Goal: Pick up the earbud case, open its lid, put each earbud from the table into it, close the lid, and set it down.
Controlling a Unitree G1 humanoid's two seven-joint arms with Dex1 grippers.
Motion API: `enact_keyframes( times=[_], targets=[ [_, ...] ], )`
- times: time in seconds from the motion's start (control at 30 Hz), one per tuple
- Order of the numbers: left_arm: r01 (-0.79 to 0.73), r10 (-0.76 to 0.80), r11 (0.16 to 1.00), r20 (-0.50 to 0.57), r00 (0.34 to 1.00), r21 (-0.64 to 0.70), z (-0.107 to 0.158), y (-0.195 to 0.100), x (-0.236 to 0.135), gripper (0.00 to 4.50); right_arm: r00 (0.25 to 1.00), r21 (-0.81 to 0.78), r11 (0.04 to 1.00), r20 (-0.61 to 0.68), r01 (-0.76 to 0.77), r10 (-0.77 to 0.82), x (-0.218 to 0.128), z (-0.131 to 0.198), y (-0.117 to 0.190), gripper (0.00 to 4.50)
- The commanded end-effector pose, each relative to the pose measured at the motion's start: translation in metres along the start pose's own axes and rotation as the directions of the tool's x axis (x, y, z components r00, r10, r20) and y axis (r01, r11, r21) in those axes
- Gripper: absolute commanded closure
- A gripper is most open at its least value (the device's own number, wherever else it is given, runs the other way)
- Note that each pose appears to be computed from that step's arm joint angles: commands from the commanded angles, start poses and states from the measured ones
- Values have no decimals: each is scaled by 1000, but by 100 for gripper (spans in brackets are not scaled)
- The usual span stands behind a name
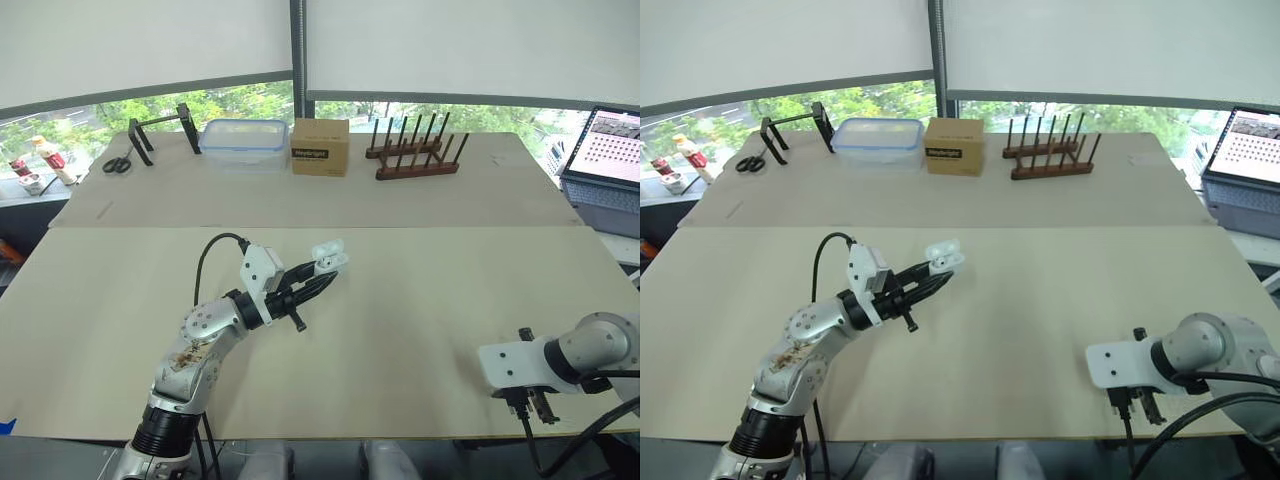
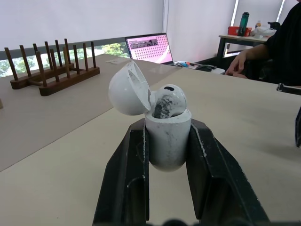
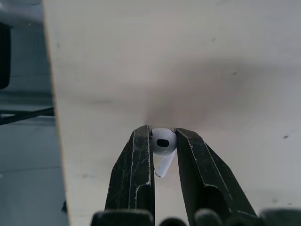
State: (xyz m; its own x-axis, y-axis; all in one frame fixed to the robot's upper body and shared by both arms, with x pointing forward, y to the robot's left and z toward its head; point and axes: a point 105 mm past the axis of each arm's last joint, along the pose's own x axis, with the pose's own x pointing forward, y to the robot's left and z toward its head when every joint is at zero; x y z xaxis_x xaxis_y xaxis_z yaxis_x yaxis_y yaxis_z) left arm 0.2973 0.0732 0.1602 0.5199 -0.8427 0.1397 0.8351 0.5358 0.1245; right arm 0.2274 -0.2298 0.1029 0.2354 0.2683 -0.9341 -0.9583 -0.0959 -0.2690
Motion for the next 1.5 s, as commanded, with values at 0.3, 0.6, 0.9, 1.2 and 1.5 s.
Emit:
enact_keyframes(
  times=[0.3, 0.6, 0.9, 1.2, 1.5],
  targets=[
    [15, -20, 999, 107, 994, 46, 30, 7, 14, 394, 566, 147, 801, 634, 581, -527, -71, 126, -108, 417],
    [46, -50, 998, 110, 993, 41, 34, 13, 19, 394, 187, 443, 725, 772, 527, -608, -105, 169, -124, 417],
    [72, -77, 996, 110, 991, 48, 38, 14, 21, 394, 166, 507, 746, 768, 432, -618, -88, 177, -129, 417],
    [74, -79, 996, 102, 992, 51, 38, 14, 20, 394, 159, 509, 745, 770, 432, -618, -83, 184, -130, 417],
    [74, -80, 996, 109, 991, 55, 41, 13, 21, 394, 203, 491, 732, 748, 473, -632, -71, 177, -129, 417]
  ],
)
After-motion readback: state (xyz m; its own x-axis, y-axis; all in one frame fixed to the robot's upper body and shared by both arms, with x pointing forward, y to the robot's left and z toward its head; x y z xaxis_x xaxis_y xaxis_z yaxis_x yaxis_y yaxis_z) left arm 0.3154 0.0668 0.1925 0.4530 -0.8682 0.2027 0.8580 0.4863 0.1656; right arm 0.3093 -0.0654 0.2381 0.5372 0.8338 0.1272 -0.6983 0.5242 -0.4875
